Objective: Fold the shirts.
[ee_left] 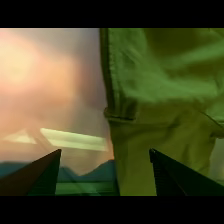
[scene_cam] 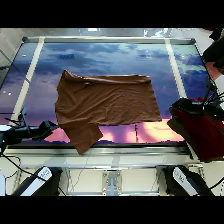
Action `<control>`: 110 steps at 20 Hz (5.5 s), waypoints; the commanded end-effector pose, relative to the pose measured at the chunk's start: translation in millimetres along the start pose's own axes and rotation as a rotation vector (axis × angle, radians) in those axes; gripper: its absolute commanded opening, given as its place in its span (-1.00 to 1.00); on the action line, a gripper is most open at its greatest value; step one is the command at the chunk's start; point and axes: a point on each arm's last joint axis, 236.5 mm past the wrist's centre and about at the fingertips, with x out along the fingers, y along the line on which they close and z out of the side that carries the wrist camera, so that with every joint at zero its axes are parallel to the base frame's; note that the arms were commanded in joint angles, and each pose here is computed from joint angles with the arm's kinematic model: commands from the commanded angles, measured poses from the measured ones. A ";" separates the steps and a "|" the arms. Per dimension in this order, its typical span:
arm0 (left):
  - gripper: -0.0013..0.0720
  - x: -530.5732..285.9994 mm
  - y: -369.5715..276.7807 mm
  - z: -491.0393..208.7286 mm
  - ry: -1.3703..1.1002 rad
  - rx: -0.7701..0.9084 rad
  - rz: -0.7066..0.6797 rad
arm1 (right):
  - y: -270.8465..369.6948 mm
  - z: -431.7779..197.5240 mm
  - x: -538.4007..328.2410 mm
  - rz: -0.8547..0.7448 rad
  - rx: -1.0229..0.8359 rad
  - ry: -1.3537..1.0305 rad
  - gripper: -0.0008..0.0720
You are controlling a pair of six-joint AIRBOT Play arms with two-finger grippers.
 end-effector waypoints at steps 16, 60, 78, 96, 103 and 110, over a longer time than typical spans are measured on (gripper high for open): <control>0.55 64.0 -39.8 8.8 0.051 0.049 -0.192 | 21.9 2.6 1.3 0.095 0.050 -0.014 0.28; -0.93 -215.1 -223.8 102.3 -0.775 0.507 -0.320 | 186.9 7.0 -91.4 0.375 -0.384 -0.296 -0.95; -0.93 -202.2 -245.8 144.4 -0.363 0.769 0.229 | 188.1 129.4 -146.4 0.108 -0.468 -0.461 -0.96; -0.93 43.7 -122.3 231.4 -0.001 0.619 0.259 | 87.7 115.8 169.8 0.033 -0.224 0.078 -0.95; -0.93 47.8 -102.5 179.8 0.168 0.569 0.254 | 63.9 36.9 186.8 -0.061 -0.304 0.317 -0.96; -0.93 76.6 -65.1 136.1 0.312 0.497 0.260 | 56.7 28.1 206.3 -0.076 -0.296 0.300 -0.95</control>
